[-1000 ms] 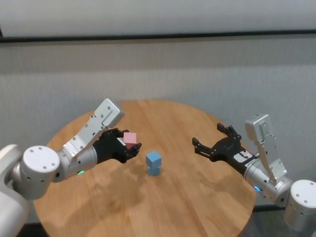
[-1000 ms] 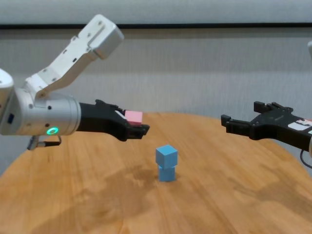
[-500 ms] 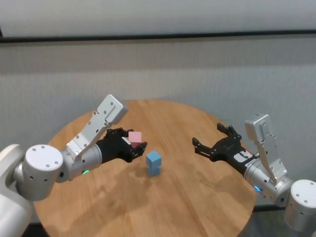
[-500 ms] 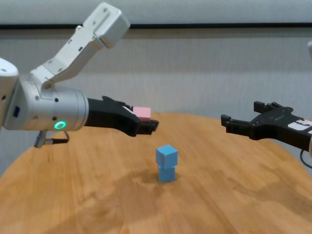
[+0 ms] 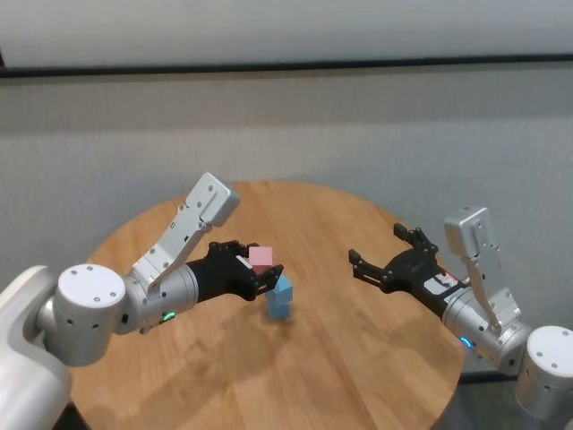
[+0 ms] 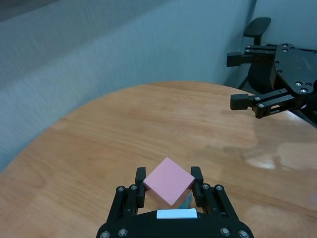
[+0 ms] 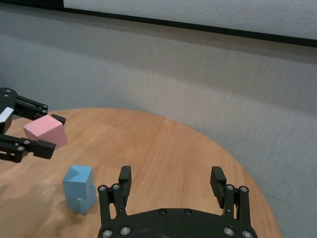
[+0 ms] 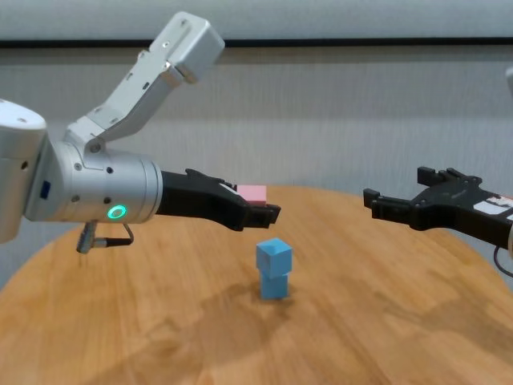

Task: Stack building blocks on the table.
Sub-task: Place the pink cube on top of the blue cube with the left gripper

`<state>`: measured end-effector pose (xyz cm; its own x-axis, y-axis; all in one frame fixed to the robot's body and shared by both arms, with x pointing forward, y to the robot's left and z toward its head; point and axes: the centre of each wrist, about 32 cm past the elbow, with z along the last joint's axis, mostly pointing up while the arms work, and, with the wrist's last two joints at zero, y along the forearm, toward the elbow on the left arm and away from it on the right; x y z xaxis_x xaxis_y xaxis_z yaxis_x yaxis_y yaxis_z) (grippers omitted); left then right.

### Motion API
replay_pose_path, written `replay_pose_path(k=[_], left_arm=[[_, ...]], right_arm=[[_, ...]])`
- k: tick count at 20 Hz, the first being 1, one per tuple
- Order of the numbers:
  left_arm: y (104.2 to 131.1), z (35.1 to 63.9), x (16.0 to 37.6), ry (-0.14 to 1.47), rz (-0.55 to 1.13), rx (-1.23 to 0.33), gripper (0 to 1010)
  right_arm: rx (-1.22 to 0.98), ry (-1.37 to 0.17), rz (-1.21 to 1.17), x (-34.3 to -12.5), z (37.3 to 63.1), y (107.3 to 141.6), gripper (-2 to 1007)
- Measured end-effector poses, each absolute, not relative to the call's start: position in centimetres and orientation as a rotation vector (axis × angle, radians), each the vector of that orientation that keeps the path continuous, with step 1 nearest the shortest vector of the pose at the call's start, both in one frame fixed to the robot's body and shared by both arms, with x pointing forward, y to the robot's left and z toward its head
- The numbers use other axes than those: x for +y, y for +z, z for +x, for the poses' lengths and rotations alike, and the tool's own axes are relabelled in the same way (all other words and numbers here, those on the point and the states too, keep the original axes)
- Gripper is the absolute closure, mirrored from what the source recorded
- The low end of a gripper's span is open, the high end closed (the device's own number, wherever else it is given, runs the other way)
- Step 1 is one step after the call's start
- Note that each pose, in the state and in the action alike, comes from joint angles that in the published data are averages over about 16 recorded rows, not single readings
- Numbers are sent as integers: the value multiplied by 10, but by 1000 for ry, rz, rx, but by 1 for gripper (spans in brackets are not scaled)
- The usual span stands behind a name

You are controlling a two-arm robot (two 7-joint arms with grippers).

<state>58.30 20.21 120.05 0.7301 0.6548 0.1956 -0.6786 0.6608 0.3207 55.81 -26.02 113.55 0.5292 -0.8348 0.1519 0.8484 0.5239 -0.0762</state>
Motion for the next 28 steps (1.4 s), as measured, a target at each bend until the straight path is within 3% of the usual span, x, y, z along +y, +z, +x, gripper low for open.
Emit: replay_pose_path(k=[28], left_arm=[[1183,602,179,724,399,-24,442]], right_arm=[[-101,-1009,-147,-260,558,1136,1]])
